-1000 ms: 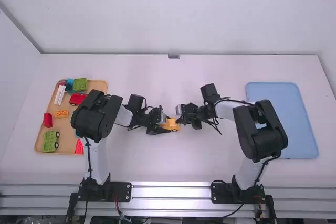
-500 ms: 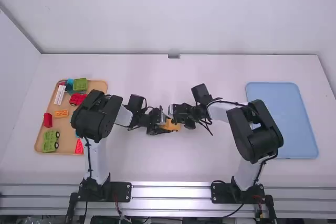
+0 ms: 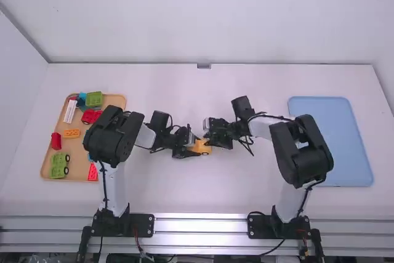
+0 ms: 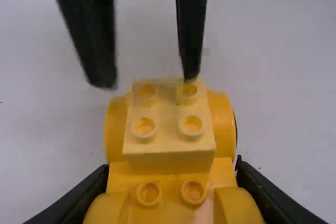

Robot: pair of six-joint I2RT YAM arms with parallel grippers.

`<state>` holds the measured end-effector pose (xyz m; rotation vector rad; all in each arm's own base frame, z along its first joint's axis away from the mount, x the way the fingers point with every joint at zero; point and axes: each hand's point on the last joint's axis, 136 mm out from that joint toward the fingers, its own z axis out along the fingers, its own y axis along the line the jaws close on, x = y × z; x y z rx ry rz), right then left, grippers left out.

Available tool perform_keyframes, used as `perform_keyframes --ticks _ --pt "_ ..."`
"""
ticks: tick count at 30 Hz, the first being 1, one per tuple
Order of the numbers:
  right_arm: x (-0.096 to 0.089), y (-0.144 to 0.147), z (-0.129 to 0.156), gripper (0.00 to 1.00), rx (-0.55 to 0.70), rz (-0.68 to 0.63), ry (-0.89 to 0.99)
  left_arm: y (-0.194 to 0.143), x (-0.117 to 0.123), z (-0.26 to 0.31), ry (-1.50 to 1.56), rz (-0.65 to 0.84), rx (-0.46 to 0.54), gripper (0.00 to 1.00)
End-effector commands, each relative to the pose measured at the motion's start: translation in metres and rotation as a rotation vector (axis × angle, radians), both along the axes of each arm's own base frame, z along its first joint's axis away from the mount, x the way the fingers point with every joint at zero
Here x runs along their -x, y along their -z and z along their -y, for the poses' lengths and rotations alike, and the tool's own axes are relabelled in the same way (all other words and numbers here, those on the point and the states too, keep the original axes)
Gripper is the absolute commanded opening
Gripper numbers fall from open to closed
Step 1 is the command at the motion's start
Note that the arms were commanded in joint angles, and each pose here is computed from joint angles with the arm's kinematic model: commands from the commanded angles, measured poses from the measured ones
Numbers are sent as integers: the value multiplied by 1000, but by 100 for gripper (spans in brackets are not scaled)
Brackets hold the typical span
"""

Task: Assemble lego blocks to make yellow taxi

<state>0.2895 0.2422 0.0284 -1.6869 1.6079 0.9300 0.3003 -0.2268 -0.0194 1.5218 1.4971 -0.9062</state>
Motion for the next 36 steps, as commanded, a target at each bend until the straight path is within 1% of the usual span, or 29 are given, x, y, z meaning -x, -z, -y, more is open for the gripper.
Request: perform_keyframes --ticks 1,2,5,8,10,11,13,17,21,23,24,26,27,29,30,31,33,36 --pt "-9 -53 -5 62 -143 67 -18 18 7 -5 -29 -63 -55 34" --pt "-10 -57 -3 99 -144 78 -11 18 7 -5 -29 -63 -55 35" --pt "-14 -63 7 99 -110 103 22 18 7 -5 -29 -64 -55 41" --pt "-12 -66 8 99 -100 97 26 18 7 -5 -29 -63 -56 42" --pt "-12 -67 8 99 -107 95 27 18 7 -5 -29 -64 -56 51" --pt "-12 -67 8 98 -107 95 27 18 7 -5 -29 -64 -56 58" --pt "-13 -68 7 98 -110 88 36 18 7 -5 -29 -64 -56 99" --pt "-21 -70 6 99 -112 66 82 14 6 -5 -46 -88 -52 99" --pt "-23 -71 10 99 -117 71 87 1 6 -6 -56 -95 -61 99" --pt "-24 -70 10 98 -113 72 89 -4 5 -8 -66 -89 -83 99" --pt "-23 -70 9 99 -115 72 86 -9 1 -13 -98 -82 -132 99" --pt "-24 -70 10 99 -114 73 89 -18 -1 -22 -139 -86 -176 99" --pt "-24 -70 11 99 -114 73 91 -27 -3 -29 -168 -88 -200 99" --pt "-26 -70 14 99 -113 70 100 -64 -7 -55 -295 -95 -258 99" --pt "-26 -70 14 98 -113 70 100 -69 -8 -59 -318 -94 -264 99" --pt "-26 -71 14 99 -116 70 100 -88 -11 -72 -388 -85 -275 99" --pt "-25 -71 13 98 -121 71 96 -115 -14 -89 -504 -73 -278 99" --pt "-23 -72 7 99 -125 83 78 -141 -11 -106 -662 -105 -275 99"
